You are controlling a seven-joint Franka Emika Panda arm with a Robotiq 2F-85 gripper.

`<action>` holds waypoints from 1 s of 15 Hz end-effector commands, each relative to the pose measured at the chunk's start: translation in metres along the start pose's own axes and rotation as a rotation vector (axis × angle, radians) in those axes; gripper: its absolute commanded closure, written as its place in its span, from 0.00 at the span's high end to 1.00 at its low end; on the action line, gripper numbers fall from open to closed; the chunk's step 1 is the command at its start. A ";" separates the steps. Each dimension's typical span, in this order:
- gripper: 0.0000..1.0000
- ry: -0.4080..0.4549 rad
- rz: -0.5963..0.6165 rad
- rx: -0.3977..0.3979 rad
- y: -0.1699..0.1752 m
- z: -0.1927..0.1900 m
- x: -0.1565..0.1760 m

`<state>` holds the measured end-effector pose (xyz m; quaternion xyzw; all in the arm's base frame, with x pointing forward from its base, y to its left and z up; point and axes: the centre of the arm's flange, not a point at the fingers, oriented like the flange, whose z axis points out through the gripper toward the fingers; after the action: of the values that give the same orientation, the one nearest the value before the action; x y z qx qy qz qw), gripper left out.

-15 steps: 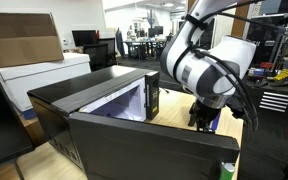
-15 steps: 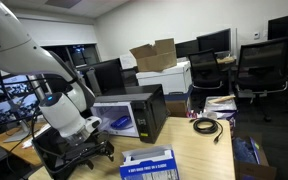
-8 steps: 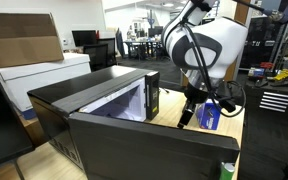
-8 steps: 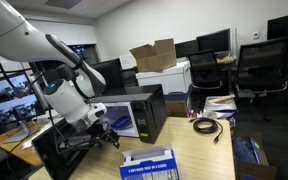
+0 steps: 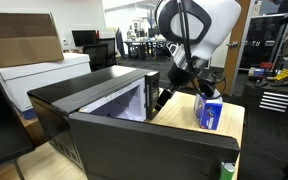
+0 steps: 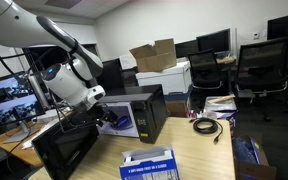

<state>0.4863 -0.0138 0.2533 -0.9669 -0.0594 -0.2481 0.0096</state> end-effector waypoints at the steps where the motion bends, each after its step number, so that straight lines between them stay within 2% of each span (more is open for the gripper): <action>1: 1.00 0.048 -0.038 0.043 0.003 -0.009 -0.011; 7: 1.00 0.163 -0.040 0.087 0.008 0.017 -0.041; 10: 1.00 0.269 -0.104 0.092 0.021 0.027 -0.058; 15: 1.00 0.307 -0.117 0.094 0.022 0.021 -0.067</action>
<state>0.4622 -0.0548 0.2142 -0.9191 -0.1133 -0.3728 0.0577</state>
